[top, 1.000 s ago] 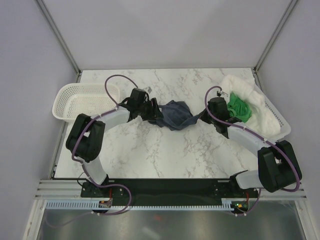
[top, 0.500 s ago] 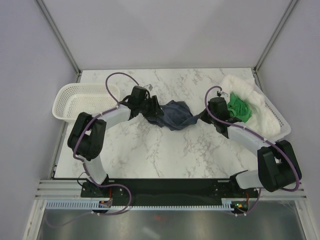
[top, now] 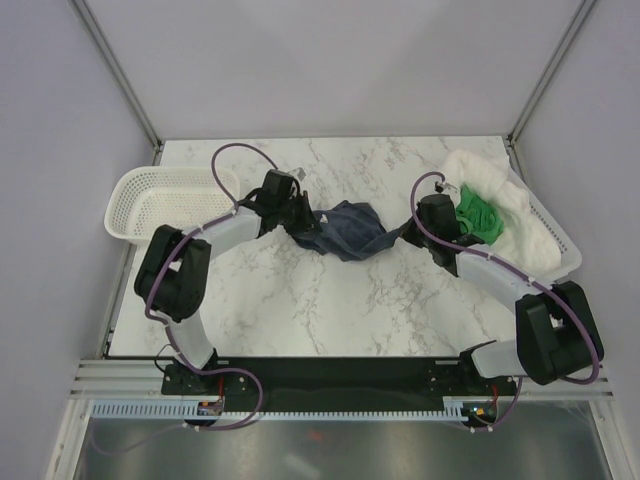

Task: Fold and stack the towels
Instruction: Flatten out the crumpled towel

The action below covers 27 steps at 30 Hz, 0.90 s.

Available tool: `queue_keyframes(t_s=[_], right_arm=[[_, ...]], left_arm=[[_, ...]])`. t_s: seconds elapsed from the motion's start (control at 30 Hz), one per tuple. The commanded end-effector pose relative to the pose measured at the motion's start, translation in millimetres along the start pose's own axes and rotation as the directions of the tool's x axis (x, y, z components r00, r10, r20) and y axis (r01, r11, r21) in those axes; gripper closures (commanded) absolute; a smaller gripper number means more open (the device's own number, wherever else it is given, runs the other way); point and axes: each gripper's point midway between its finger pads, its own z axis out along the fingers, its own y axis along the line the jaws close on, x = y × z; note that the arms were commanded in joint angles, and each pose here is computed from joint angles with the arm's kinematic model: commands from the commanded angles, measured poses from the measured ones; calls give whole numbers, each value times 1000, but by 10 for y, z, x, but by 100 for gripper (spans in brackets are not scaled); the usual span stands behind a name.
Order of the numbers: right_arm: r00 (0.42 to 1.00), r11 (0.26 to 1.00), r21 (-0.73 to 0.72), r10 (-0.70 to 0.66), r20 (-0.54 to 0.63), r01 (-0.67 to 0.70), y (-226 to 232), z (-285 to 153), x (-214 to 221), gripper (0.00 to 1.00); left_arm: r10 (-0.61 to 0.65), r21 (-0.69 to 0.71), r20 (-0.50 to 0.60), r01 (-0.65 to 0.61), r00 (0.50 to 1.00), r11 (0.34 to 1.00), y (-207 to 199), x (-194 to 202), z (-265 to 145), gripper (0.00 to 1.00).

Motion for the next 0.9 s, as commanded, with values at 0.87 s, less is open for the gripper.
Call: queue_keyframes(t_s=[0.87], right_arm=[[999,999,-41,-27,-43,25,68,-350,-17,100]], left_arm=[[-89,-41,-30,88,996,995,-168,195,-775,98]])
